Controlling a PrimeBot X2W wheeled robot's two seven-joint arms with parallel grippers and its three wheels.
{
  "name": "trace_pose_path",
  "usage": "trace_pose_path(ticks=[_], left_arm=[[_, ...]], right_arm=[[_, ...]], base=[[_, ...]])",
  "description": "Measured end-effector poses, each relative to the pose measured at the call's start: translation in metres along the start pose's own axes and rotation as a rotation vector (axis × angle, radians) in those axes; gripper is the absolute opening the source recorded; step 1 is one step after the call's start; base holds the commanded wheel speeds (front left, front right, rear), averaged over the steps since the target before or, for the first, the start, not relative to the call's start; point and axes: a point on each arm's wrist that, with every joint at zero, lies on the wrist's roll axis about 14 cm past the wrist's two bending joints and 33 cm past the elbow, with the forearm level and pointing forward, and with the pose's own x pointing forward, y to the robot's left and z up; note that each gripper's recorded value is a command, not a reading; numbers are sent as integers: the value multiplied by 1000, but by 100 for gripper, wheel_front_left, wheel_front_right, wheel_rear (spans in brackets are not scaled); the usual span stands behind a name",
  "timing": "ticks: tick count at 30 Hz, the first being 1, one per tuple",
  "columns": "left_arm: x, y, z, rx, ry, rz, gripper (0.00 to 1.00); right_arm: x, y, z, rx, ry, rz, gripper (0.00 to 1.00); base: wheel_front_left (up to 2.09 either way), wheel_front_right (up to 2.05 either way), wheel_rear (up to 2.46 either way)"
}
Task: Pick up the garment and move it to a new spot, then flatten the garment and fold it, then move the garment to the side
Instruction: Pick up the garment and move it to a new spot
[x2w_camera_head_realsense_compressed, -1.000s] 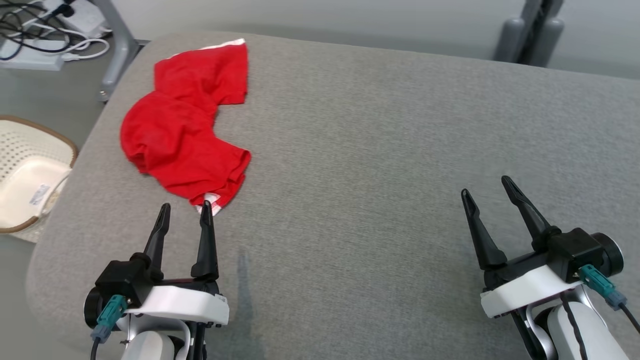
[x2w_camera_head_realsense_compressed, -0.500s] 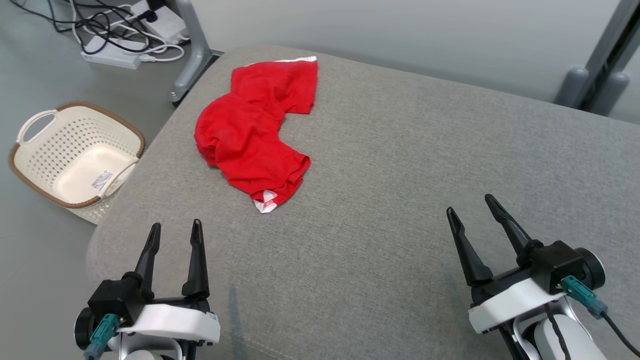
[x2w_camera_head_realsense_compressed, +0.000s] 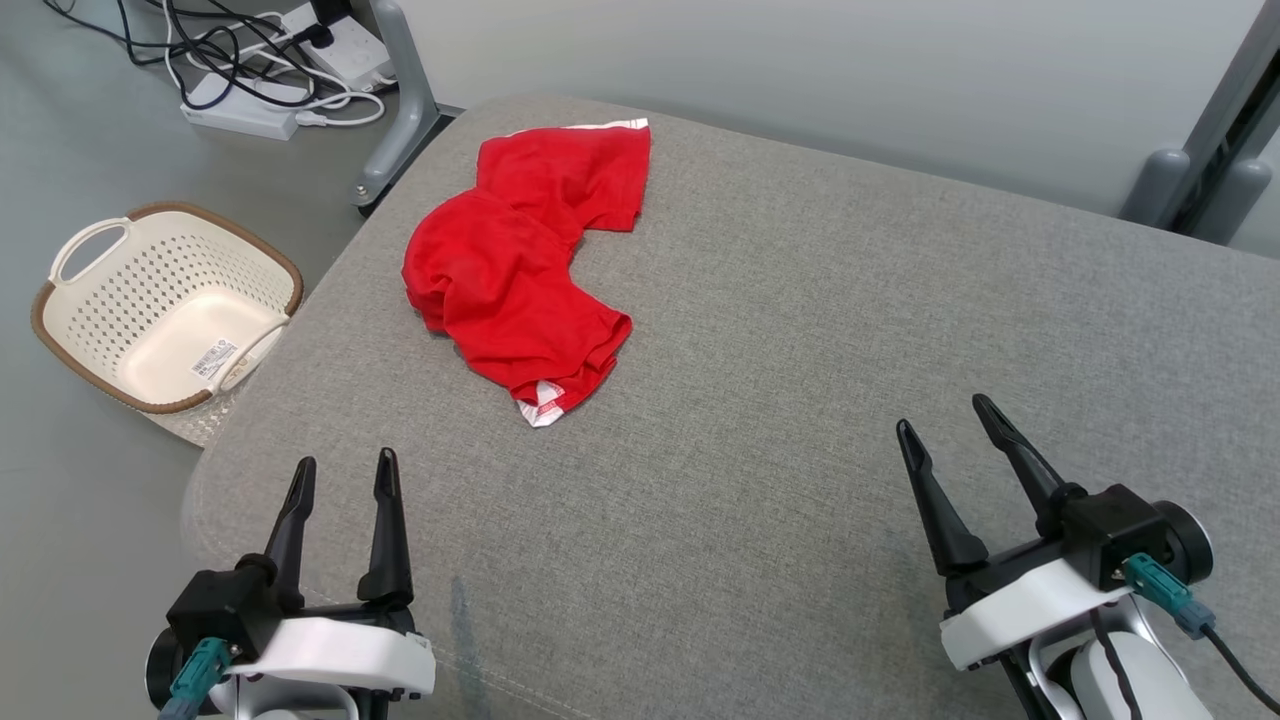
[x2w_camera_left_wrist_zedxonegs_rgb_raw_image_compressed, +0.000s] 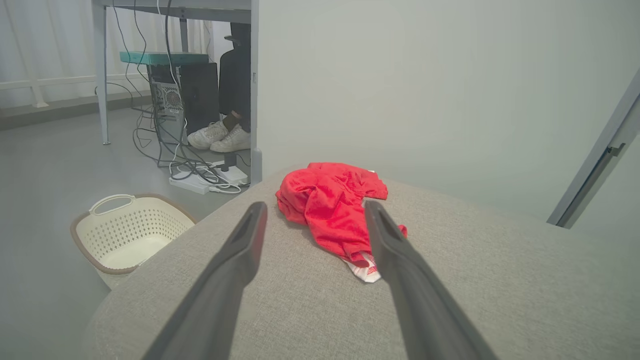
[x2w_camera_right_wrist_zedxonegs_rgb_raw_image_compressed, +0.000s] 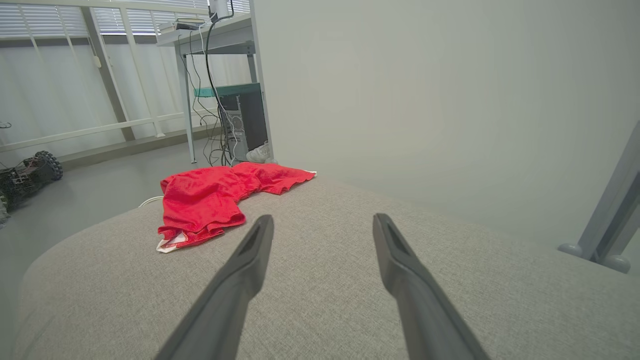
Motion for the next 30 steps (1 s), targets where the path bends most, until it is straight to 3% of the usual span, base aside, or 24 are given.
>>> trace_pose_path(ticks=[7,18,30], left_arm=[[11,-5,-10,2,34,-7,100],[90,-20,-27,55,94,-43,100],[188,-21,-71,233,374,-99,100]], right_arm=[[1,-13,-6,-22,8,-16,100],[18,-58,-18,-68,10,-44,100],[13,-104,-40,-94,62,-93,100]], base=[[0,0,0],[0,0,0],[0,0,0]])
